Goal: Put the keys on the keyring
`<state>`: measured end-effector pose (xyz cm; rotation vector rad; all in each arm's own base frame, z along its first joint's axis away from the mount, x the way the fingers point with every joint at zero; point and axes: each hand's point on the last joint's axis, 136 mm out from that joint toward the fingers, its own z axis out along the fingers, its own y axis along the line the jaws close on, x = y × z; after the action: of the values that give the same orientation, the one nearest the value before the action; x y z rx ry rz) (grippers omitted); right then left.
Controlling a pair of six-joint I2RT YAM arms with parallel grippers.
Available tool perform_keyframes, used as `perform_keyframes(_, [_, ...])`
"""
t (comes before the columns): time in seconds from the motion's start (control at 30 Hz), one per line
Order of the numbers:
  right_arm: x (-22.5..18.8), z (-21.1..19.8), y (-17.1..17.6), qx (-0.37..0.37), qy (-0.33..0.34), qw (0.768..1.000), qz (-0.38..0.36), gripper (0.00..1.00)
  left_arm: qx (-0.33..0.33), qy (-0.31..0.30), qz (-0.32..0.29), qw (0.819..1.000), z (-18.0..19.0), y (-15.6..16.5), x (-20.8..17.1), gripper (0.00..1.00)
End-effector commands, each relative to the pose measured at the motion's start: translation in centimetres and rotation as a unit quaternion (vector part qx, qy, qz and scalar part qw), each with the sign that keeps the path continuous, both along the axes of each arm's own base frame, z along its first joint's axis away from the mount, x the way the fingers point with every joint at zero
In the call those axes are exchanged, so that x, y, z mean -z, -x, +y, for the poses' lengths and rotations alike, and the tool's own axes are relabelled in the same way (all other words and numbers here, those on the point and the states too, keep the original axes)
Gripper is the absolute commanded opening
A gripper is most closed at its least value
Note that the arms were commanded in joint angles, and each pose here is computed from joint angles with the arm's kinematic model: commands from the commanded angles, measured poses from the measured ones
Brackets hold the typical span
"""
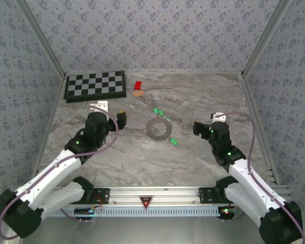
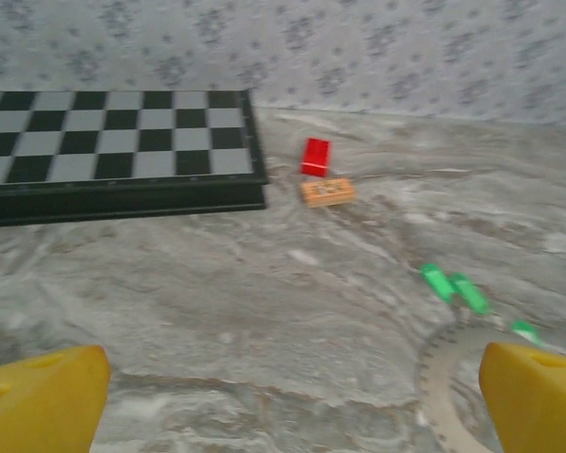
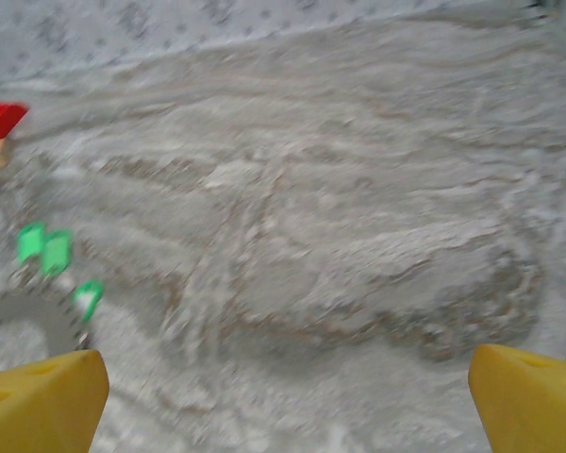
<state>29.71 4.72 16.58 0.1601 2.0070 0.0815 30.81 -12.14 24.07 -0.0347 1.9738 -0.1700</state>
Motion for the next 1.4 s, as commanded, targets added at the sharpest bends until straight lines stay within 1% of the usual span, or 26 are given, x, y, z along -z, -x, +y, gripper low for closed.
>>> perform_keyframes(0.0, [-1.1,-3.0,-0.9,0.074,0.018,0.996,-0.039,1.00,-0.102,-0.064,0.017,0.993,4.1,-1.3,-0.1,1.00])
perform_keyframes(0.1, [-2.0,-4.5,-1.6,0.102,0.031,0.992,-0.069,1.00,-0.155,-0.099,0.026,0.983,7.3,-2.5,1.2,1.00])
perform_keyframes(0.17, [-2.3,-5.3,-2.0,0.116,0.038,0.989,-0.082,1.00,-0.183,-0.102,0.019,0.978,9.4,-3.0,2.0,1.00])
perform_keyframes(0.27, [-2.3,-6.9,-2.6,0.142,0.066,0.984,-0.086,1.00,-0.226,-0.110,0.002,0.968,12.7,-3.7,3.5,1.00])
perform_keyframes(0.33, [-2.2,-7.8,-3.0,0.157,0.087,0.980,-0.089,1.00,-0.226,-0.121,0.004,0.966,14.0,-4.5,4.6,1.00])
perform_keyframes(0.43, [-1.6,-8.9,-3.6,0.162,0.119,0.974,-0.106,0.99,-0.213,-0.129,0.037,0.968,15.2,-5.7,7.0,1.00])
perform_keyframes(0.5, [-0.4,-9.9,-4.0,0.175,0.116,0.973,-0.099,1.00,-0.206,-0.138,0.053,0.967,15.9,-6.4,9.1,1.00])
perform_keyframes(0.57, [1.0,-10.3,-4.7,0.168,0.114,0.976,-0.078,1.00,-0.217,-0.137,0.054,0.965,16.7,-6.7,10.6,1.00])
perform_keyframes(0.63, [2.4,-10.4,-5.3,0.157,0.106,0.980,-0.065,1.00,-0.203,-0.128,0.040,0.970,16.4,-7.0,11.2,1.00])
perform_keyframes(0.7, [3.6,-10.2,-5.8,0.144,0.101,0.982,-0.065,0.99,-0.173,-0.119,0.016,0.978,15.7,-7.1,11.7,1.00])
perform_keyframes(0.8, [4.9,-10.0,-6.5,0.132,0.099,0.984,-0.067,1.00,-0.133,-0.123,-0.007,0.983,14.6,-7.1,12.3,1.00])
perform_keyframes(0.83, [5.4,-10.0,-6.6,0.131,0.093,0.984,-0.071,1.00,-0.130,-0.123,-0.009,0.984,14.6,-7.2,12.4,1.00])
perform_keyframes(0.87, [5.7,-9.4,-7.1,0.103,0.106,0.986,-0.078,1.00,-0.130,-0.120,-0.003,0.984,14.7,-7.2,12.5,1.00])
perform_keyframes(0.9, [6.3,-8.6,-7.4,0.075,0.104,0.989,-0.070,1.00,-0.127,-0.111,-0.004,0.986,14.9,-7.3,12.5,1.00])
perform_keyframes(0.97, [7.2,-7.4,-7.9,0.032,0.098,0.993,-0.057,0.99,-0.125,-0.095,-0.006,0.988,15.3,-7.4,12.5,1.00])
perform_keyframes(1.0, [7.2,-6.7,-8.4,0.012,0.105,0.992,-0.074,1.00,-0.118,-0.082,-0.005,0.990,15.2,-7.5,12.6,1.00])
perform_keyframes(1.03, [7.4,-6.3,-8.4,0.003,0.105,0.992,-0.071,1.00,-0.118,-0.070,-0.011,0.991,15.3,-7.6,12.6,1.00])
perform_keyframes(1.1, [7.7,-6.6,-8.1,0.004,0.095,0.994,-0.049,0.99,-0.123,-0.058,-0.035,0.990,15.5,-7.4,13.2,1.00])
perform_keyframes(1.13, [7.7,-6.9,-8.1,0.010,0.094,0.994,-0.055,0.99,-0.119,-0.058,-0.035,0.991,15.4,-7.5,13.7,1.00])
perform_keyframes(1.23, [7.6,-7.1,-8.1,0.016,0.095,0.994,-0.055,0.99,-0.079,-0.062,-0.034,0.994,14.1,-8.4,14.8,1.00])
perform_keyframes(1.27, [7.6,-7.1,-8.3,0.017,0.095,0.994,-0.054,0.99,-0.076,-0.063,-0.011,0.995,14.0,-8.5,15.2,1.00])
perform_keyframes(1.3, [7.6,-7.2,-8.5,0.018,0.095,0.994,-0.052,0.99,-0.080,-0.064,-0.005,0.995,14.1,-8.9,15.2,1.00])
perform_keyframes(1.33, [7.8,-7.3,-8.6,0.023,0.093,0.994,-0.044,0.99,-0.080,-0.064,-0.012,0.995,14.1,-8.9,15.1,1.00])
perform_keyframes(1.37, [7.8,-7.8,-8.9,0.038,0.093,0.995,-0.031,0.99,-0.080,-0.062,-0.005,0.995,14.1,-8.8,15.2,1.00])
